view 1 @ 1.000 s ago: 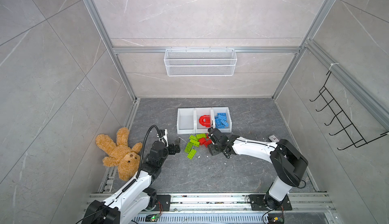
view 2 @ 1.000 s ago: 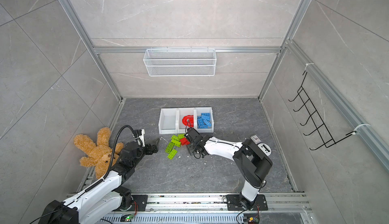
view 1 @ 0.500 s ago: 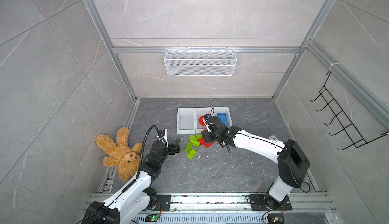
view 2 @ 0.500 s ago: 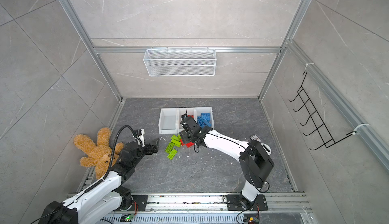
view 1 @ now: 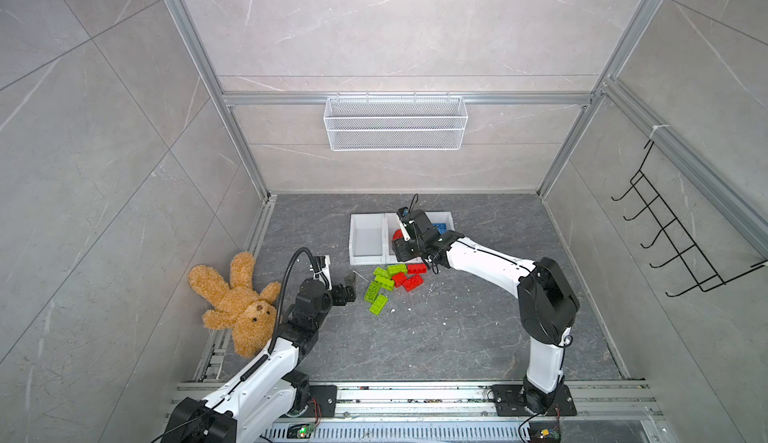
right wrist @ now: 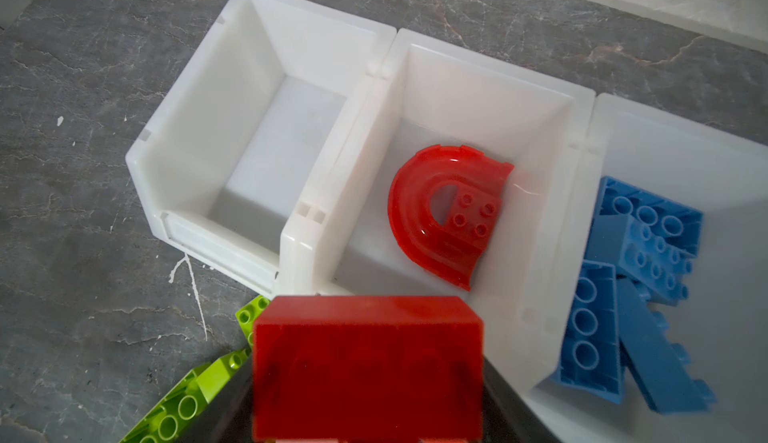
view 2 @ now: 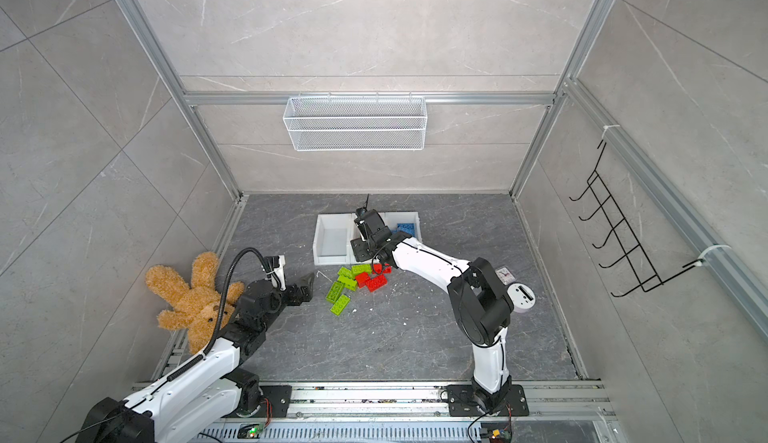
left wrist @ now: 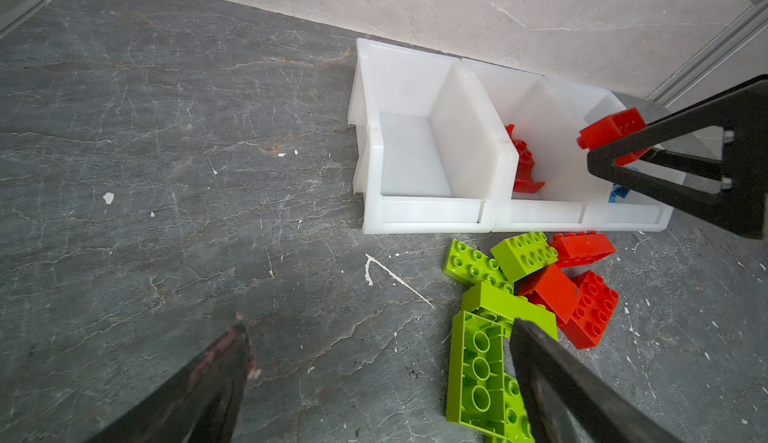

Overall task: Sort the legos into containers by color
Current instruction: 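Carry the red brick over the middle compartment and lower it, then open the right gripper, withdraw, and grasp a red 2x4 brick from the pile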

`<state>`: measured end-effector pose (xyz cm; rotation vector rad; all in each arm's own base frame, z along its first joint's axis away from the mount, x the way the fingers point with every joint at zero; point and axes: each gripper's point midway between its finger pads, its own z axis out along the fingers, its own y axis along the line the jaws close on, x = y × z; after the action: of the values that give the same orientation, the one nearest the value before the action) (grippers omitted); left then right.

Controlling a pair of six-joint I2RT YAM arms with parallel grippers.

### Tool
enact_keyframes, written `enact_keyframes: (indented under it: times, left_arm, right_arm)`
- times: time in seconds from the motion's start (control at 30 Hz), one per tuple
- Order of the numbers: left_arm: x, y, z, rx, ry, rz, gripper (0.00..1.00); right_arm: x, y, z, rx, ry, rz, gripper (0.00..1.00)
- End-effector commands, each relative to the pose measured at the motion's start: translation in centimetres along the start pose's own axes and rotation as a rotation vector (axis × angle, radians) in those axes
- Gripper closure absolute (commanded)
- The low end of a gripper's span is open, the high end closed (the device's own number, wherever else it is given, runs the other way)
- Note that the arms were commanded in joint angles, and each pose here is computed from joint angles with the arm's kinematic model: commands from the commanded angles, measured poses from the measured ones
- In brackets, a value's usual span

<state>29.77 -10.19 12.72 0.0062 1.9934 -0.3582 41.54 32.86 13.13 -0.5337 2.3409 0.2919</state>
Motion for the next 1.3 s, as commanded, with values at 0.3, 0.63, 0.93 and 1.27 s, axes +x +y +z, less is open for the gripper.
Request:
enact_keyframes:
  times: [0.3,0.63,0.93,1.27]
  left_arm:
    - [-2.4,-0.6,-0.2,0.019,-0.065,0.009,0.01]
    - [-2.6,-0.7,-0.3,0.021,-0.071,0.007,0.01]
    - [-2.5,-0.7,-0.3,0.024,-0.068,0.006,0.01]
    - [-2.7,-0.8,-0.4,0.029,-0.075,0.005,0.01]
  right_arm:
    - [0.2,-2.1,4.9,-0.017,0.031,0.059,0.40]
    - [0.5,-2.9,6.7,-0.009,0.068,0.066,0.36]
    - [-0.3,-3.0,5.6,-0.022,0.054,0.072,0.24]
    - [-1.2,-0.7,-1.5,-0.087,-0.026,0.021,0.20]
